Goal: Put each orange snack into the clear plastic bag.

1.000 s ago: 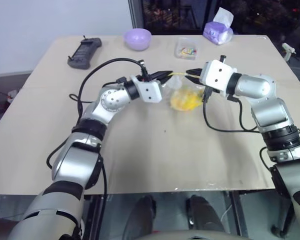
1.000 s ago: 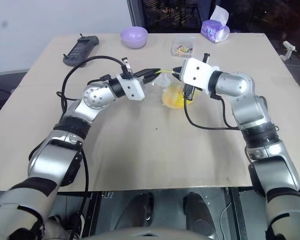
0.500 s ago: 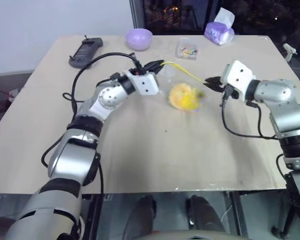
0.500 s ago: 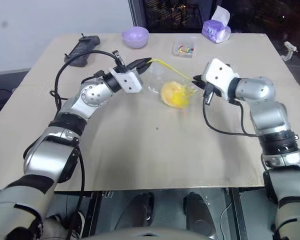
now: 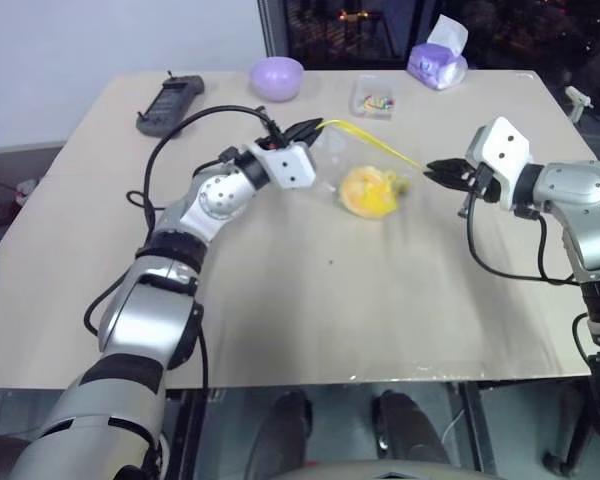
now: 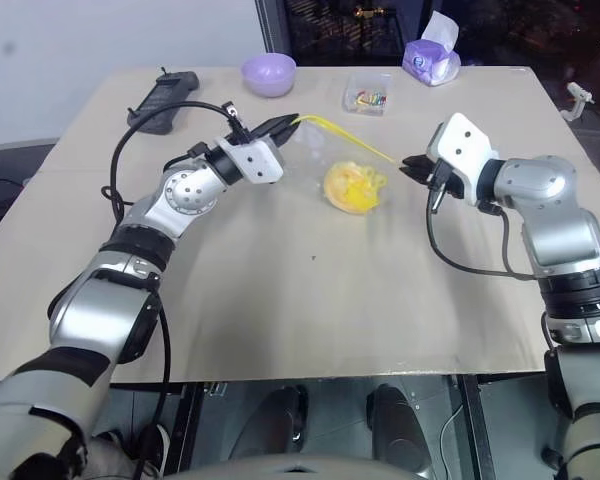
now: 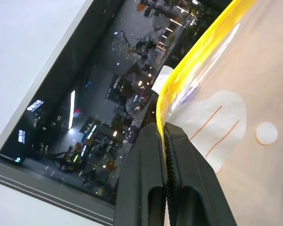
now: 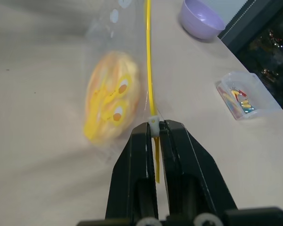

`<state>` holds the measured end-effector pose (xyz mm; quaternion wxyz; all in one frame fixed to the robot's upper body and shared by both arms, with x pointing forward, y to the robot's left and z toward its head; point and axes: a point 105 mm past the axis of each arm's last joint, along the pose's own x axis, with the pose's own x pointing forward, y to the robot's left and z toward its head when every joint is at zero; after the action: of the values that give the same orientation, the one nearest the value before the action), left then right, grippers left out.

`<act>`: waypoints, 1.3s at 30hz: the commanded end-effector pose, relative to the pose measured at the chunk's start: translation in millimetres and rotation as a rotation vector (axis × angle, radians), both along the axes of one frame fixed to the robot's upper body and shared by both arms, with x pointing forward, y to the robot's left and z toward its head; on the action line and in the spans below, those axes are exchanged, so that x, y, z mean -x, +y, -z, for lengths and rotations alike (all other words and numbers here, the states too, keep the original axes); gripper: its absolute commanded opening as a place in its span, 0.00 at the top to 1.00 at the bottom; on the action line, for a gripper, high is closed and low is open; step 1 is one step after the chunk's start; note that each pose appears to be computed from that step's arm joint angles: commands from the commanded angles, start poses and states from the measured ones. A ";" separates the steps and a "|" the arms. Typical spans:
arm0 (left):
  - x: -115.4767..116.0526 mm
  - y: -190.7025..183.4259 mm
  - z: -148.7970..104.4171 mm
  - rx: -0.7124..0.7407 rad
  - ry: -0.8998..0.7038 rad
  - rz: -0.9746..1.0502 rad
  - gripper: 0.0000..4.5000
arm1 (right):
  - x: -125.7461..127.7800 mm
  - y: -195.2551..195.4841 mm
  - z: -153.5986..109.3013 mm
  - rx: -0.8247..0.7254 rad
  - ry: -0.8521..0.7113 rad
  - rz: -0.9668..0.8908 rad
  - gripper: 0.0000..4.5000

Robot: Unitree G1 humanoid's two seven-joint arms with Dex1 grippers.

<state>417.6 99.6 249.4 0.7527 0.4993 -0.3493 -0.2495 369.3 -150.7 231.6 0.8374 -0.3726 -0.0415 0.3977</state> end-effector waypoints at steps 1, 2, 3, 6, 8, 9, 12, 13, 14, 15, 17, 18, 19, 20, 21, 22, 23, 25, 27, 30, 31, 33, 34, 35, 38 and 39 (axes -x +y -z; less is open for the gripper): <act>-2.9 -2.3 -36.3 0.107 -0.094 -0.022 1.00 | -12.4 1.0 -35.8 -0.066 -0.153 0.048 0.94; -3.8 -4.0 -41.1 0.121 -0.112 -0.028 1.00 | -17.0 2.9 -41.1 -0.074 -0.185 0.060 0.94; -4.6 -4.8 -48.2 0.133 -0.141 -0.040 1.00 | -22.4 4.0 -50.9 -0.088 -0.236 0.077 0.94; -5.8 -2.7 -60.6 0.161 -0.190 -0.065 1.00 | -34.2 -0.8 -71.2 -0.119 -0.323 0.145 0.94; -5.5 0.5 -62.7 0.184 -0.199 -0.070 1.00 | -37.6 -6.4 -77.1 -0.126 -0.344 0.178 0.94; -3.8 2.1 -58.5 0.186 -0.189 -0.058 1.00 | -35.6 -8.5 -73.9 -0.115 -0.328 0.172 0.94; 6.2 6.0 -33.3 0.169 -0.107 0.014 1.00 | -13.3 -4.2 -36.5 -0.060 -0.166 0.066 0.94; 7.3 7.8 -20.6 0.143 -0.050 0.023 1.00 | -4.7 -1.8 -23.6 -0.045 -0.117 0.034 0.94; 9.3 8.1 -0.1 0.099 0.050 0.042 1.00 | 2.0 -1.4 -11.0 -0.041 -0.069 0.020 0.94; 16.9 6.8 26.4 0.067 0.174 0.089 1.00 | 9.8 -2.1 4.1 -0.038 -0.013 0.012 0.94; 33.9 4.3 58.3 0.029 0.331 0.167 1.00 | 19.9 -4.3 21.3 -0.033 0.056 0.012 0.94; 43.3 5.4 78.3 -0.019 0.396 0.184 1.00 | 22.9 -8.0 29.1 -0.024 0.082 0.027 0.94; 51.0 7.2 93.6 -0.053 0.443 0.187 1.00 | 24.3 -13.0 35.6 -0.016 0.103 0.050 0.94; 59.6 8.4 108.9 -0.037 0.524 0.194 1.00 | 27.1 -19.6 47.1 0.004 0.137 0.074 0.94; 66.4 9.0 118.7 -0.022 0.580 0.197 1.00 | 30.7 -24.1 56.3 0.024 0.166 0.086 0.94; 71.2 9.0 122.8 -0.006 0.615 0.199 1.00 | 33.8 -26.4 61.9 0.038 0.183 0.090 0.94; 75.1 9.2 125.2 0.007 0.636 0.196 1.00 | 38.2 -27.0 67.0 0.038 0.210 0.087 0.94; 83.0 9.0 131.6 0.049 0.694 0.181 0.85 | 46.9 -28.1 77.0 -0.001 0.277 0.085 0.75; 88.0 8.5 136.3 0.068 0.736 0.169 0.68 | 47.5 -32.1 80.9 -0.037 0.304 0.114 0.54; 96.2 16.8 130.8 0.183 0.795 0.150 0.36 | 60.8 -47.6 88.1 -0.077 0.394 0.114 0.32; 99.2 22.7 129.4 0.235 0.827 0.135 0.27 | 66.7 -53.0 89.3 -0.120 0.428 0.107 0.32; 103.8 37.1 132.7 0.323 0.908 0.079 0.08 | 78.2 -59.7 90.0 -0.222 0.464 0.072 0.32; 105.6 40.7 134.0 0.346 0.935 0.060 0.01 | 81.9 -61.3 90.0 -0.248 0.469 0.058 0.32; 111.2 45.9 137.4 0.369 0.968 0.039 0.01 | 85.1 -66.3 91.2 -0.284 0.451 0.056 0.32; 131.9 56.7 143.7 0.450 1.067 0.018 0.01 | 90.4 -84.0 113.8 -0.272 0.468 0.121 0.32; 137.6 59.5 145.2 0.476 1.089 0.011 0.01 | 91.1 -85.3 116.5 -0.291 0.467 0.129 0.32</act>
<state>287.5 158.1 87.9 0.9102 0.1316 0.0540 -0.3889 277.6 -231.5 106.5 0.8859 -0.1390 0.1487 0.4169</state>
